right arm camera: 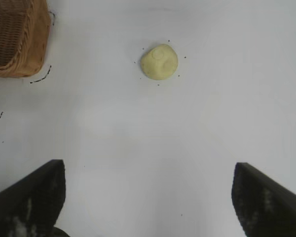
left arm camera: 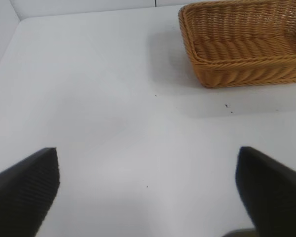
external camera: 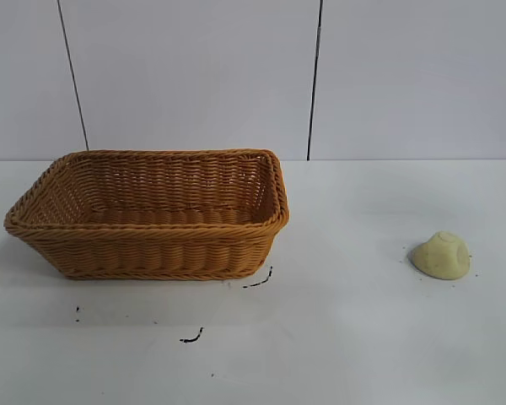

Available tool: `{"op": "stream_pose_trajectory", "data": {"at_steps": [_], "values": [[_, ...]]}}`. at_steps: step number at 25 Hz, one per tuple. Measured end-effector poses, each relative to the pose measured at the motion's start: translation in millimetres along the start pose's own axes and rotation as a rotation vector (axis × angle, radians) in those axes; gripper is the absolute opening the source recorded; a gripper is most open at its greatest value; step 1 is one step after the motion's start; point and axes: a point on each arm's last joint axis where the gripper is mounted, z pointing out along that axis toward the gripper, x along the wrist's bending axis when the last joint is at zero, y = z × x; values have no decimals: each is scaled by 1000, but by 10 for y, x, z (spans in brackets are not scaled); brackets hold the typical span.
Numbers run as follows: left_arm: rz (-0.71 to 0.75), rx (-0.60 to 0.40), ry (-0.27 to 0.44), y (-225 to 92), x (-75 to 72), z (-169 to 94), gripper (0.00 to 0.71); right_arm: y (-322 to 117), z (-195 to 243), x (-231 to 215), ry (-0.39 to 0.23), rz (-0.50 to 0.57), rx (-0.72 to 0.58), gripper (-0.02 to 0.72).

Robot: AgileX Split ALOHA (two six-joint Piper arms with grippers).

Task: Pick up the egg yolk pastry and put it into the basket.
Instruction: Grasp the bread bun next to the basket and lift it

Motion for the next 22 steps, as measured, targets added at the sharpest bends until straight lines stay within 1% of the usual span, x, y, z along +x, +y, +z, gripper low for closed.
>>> {"op": "stream_pose_trajectory", "data": {"at_steps": [4, 11, 14, 17, 22], "values": [[0, 0, 0, 0, 0, 0, 697, 391, 463, -31, -1, 9, 121, 655], [0, 0, 0, 0, 0, 0, 697, 835, 1330, -91, 0, 3, 279, 655], [0, 0, 0, 0, 0, 0, 697, 945, 1683, -116, 0, 3, 327, 655], [0, 0, 0, 0, 0, 0, 697, 1012, 1946, -108, 4, -6, 357, 655], [0, 0, 0, 0, 0, 0, 697, 937, 2308, -27, 14, -32, 426, 655]]}}
